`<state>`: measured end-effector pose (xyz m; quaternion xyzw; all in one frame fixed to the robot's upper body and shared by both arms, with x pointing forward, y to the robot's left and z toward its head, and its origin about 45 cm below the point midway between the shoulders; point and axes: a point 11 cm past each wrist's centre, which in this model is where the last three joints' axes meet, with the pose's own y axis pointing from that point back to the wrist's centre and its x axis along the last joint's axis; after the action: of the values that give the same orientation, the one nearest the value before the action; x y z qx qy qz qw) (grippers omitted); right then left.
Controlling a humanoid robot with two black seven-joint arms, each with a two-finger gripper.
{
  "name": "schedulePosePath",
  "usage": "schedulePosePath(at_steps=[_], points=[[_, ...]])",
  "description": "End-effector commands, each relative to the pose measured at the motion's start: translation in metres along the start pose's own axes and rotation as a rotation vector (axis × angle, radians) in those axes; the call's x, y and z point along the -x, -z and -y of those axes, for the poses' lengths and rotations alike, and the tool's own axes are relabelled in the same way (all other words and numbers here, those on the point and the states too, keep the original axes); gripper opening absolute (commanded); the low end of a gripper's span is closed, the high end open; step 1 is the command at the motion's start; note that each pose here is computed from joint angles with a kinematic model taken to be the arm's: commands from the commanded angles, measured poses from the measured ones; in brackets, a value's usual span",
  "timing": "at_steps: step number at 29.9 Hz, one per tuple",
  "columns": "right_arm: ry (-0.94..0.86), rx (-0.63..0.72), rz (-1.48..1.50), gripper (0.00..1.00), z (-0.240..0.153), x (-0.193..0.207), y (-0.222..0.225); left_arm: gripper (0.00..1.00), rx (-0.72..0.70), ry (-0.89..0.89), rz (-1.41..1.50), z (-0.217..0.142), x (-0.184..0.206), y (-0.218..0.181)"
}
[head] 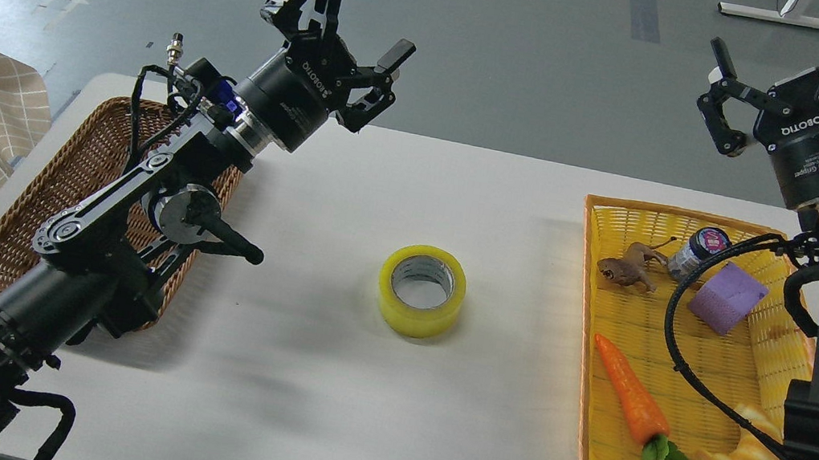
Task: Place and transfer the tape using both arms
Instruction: 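Reach the left gripper to the tape roll and grasp its rim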
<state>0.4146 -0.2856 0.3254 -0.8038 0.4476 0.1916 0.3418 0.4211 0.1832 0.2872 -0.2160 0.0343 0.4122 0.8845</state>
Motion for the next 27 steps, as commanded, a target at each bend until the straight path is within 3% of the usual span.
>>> schedulePosePath(at_steps=[1, 7, 17, 27], points=[[-0.007, -0.025, 0.068, 0.99, -0.01, -0.005, -0.002, 0.98, -0.021, 0.005, 0.155, 0.009, 0.006, -0.006], [-0.049, -0.058, 0.182, 1.0, -0.034, -0.021, -0.01, 0.98, -0.045, 0.085, 0.575, 0.03, 0.028, -0.019], [-0.11, -0.089, 0.235, 1.0, -0.061, -0.039, -0.012, 0.98, -0.191, 0.451, 1.127, 0.038, 0.083, 0.035], [-0.146, -0.084, 0.244, 1.0, -0.071, -0.048, -0.017, 0.98, -0.48, 0.79, 1.548, -0.002, 0.059, 0.083]])
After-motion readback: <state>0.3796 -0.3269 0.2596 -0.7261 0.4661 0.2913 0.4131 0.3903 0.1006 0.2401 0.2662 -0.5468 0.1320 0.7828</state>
